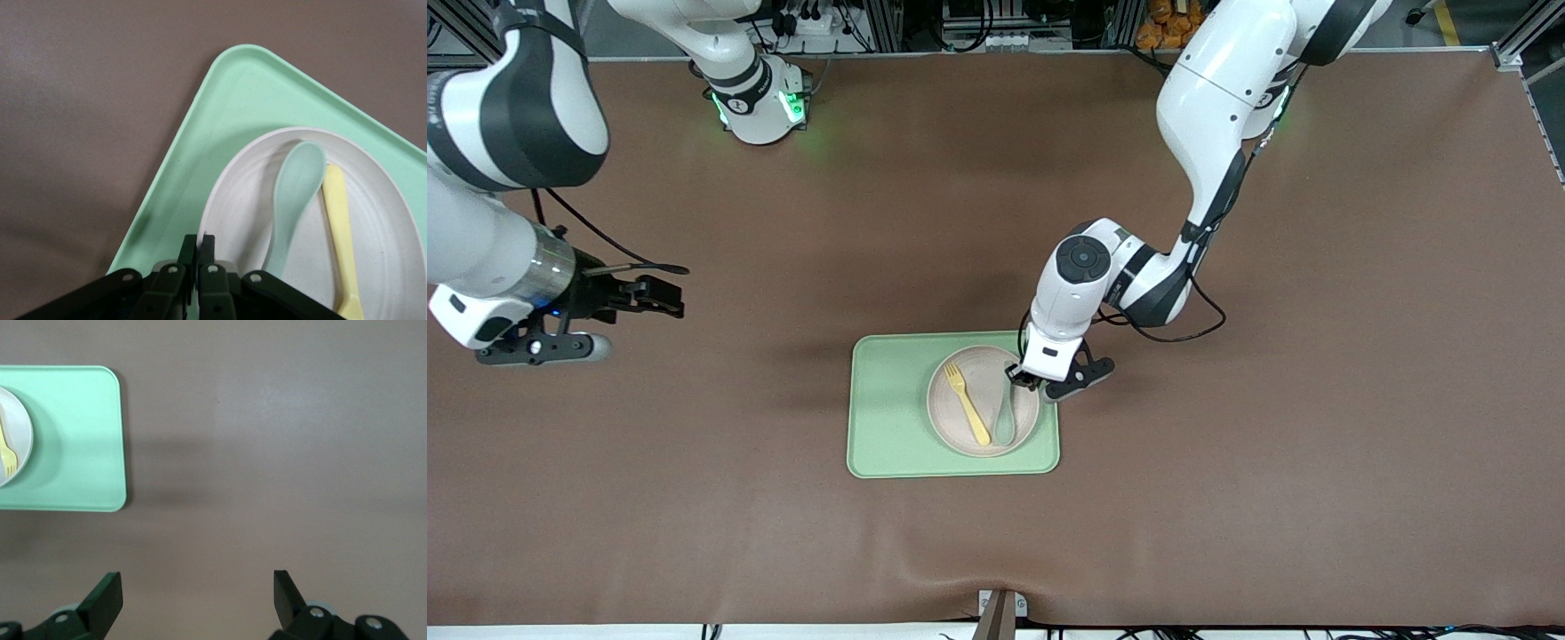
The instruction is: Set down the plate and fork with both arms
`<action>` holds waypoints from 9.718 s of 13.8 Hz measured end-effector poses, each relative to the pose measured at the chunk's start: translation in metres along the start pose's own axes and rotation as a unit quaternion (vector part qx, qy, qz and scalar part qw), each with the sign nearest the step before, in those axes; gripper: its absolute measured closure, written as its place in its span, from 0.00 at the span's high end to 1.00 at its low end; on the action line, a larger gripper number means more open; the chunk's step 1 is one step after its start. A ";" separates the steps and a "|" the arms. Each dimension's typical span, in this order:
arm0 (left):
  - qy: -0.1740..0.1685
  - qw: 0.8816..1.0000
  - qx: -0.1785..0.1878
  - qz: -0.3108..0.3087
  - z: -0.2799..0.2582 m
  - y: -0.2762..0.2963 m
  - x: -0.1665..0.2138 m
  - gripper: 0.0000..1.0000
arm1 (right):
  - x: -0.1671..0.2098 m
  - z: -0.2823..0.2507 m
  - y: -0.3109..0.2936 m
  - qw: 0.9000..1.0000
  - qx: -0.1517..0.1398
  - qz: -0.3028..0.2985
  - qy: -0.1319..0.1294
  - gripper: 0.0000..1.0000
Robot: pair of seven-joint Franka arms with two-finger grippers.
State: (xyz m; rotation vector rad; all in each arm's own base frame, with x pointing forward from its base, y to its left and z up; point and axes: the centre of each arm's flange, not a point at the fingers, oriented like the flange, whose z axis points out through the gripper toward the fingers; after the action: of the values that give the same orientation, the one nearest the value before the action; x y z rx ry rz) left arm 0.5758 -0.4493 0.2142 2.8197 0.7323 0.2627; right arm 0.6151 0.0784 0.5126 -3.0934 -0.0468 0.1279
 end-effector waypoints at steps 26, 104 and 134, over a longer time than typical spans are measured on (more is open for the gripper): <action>-0.054 0.988 0.123 0.077 -0.254 -0.049 0.140 1.00 | 0.046 0.183 -0.294 0.995 0.031 0.078 0.060 0.92; -0.132 0.942 0.112 0.288 -0.459 -0.232 0.232 1.00 | 0.085 0.215 -0.175 0.997 -0.006 0.030 0.071 1.00; -0.089 0.945 0.098 0.299 -0.456 -0.229 0.222 1.00 | -0.071 -0.116 0.025 0.993 -0.018 0.038 0.111 1.00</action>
State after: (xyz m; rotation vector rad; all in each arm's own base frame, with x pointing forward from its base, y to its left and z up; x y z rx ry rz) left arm 0.5594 -0.0699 0.6208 3.1300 -0.1624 0.0233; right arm 0.5551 0.0458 0.6322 -3.1244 0.0789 -0.2178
